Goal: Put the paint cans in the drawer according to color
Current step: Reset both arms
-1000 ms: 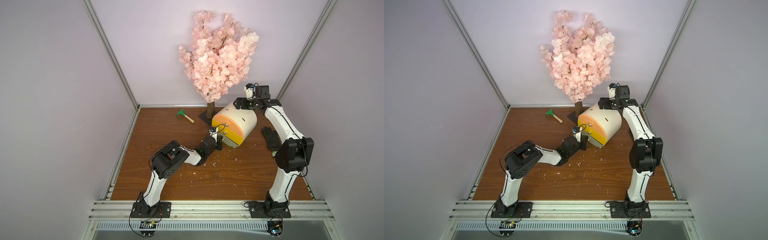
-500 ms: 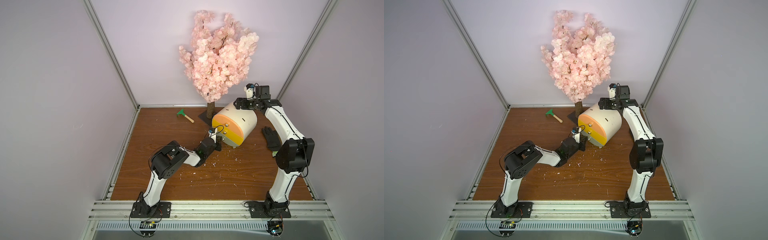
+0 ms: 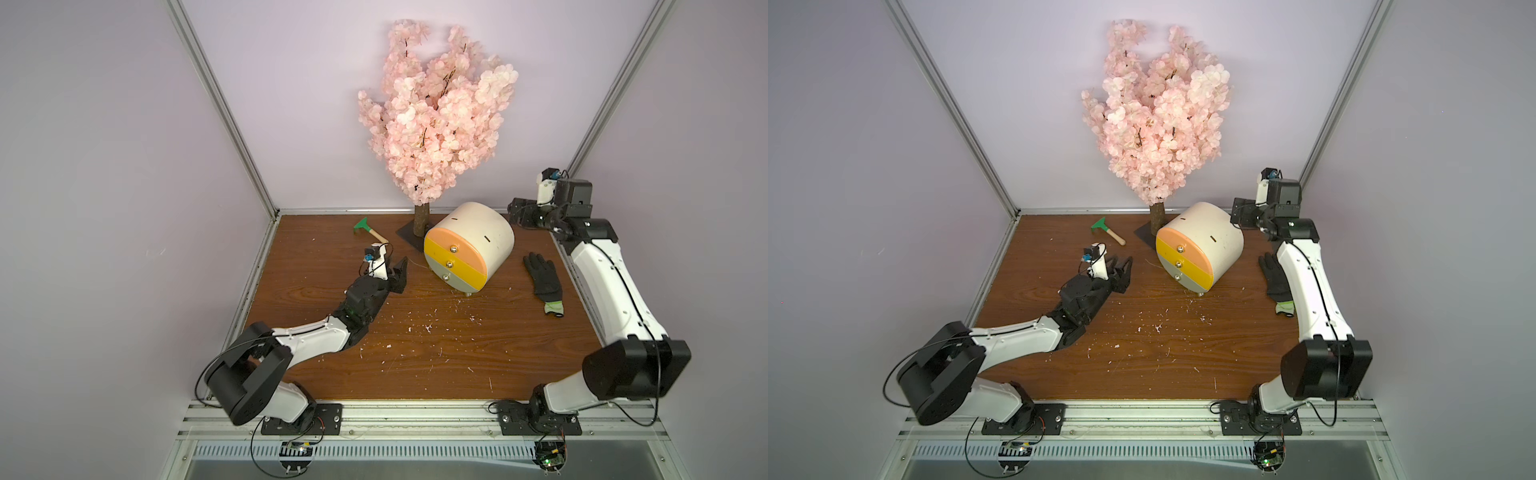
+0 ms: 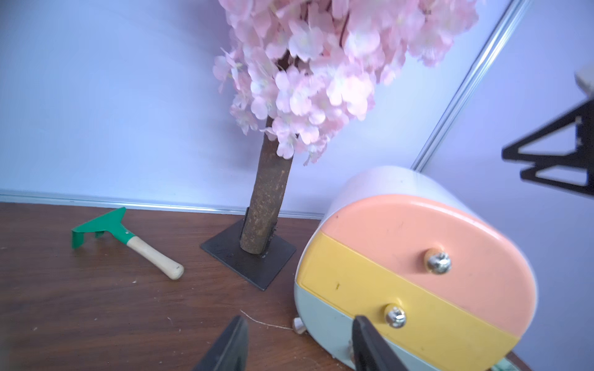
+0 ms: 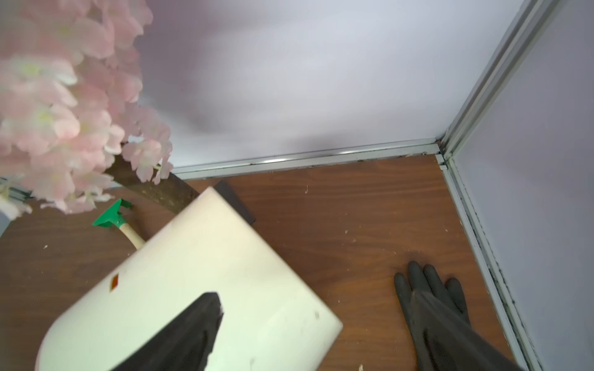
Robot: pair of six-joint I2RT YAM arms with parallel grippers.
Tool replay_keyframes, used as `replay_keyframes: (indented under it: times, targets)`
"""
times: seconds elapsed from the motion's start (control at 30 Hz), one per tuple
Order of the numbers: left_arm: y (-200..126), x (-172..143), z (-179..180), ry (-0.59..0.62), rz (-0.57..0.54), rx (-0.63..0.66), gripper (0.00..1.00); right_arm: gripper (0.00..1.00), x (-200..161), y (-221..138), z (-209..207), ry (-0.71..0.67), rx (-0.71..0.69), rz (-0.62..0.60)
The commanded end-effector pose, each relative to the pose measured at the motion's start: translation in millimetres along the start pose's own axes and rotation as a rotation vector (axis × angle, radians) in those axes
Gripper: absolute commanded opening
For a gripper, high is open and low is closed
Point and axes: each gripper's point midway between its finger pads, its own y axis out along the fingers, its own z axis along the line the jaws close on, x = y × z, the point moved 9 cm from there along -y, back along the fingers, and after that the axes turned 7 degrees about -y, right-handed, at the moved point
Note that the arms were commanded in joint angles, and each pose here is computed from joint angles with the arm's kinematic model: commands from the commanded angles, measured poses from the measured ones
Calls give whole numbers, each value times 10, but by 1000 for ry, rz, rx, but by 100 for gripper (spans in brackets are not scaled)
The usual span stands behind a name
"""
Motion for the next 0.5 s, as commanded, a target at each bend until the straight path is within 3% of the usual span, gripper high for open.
replay_keyframes:
  times: [0.0,0.03,0.07,0.1,0.27,0.37,0.47]
  targets:
    - [-82,169,97,132,24,149,71,99,-172,-176,-32,21,-66,-73]
    - [-116,239,100,151,17,178,80,99,-291,-234,-47,27,-83,-79]
    - [-143,289,107,162,10,203,97,99,-392,-285,-54,25,-93,-89]
    - [-172,331,120,179,8,232,100,99,-549,-315,-59,17,-95,-93]
    - [-258,365,267,336,43,408,100,99,-1281,-420,-131,52,-158,-177]
    - [-337,224,393,495,45,431,100,99,-1766,-423,-119,39,-128,-264]
    - [-348,131,648,505,70,497,100,99,-2182,-334,-154,15,-160,-307]
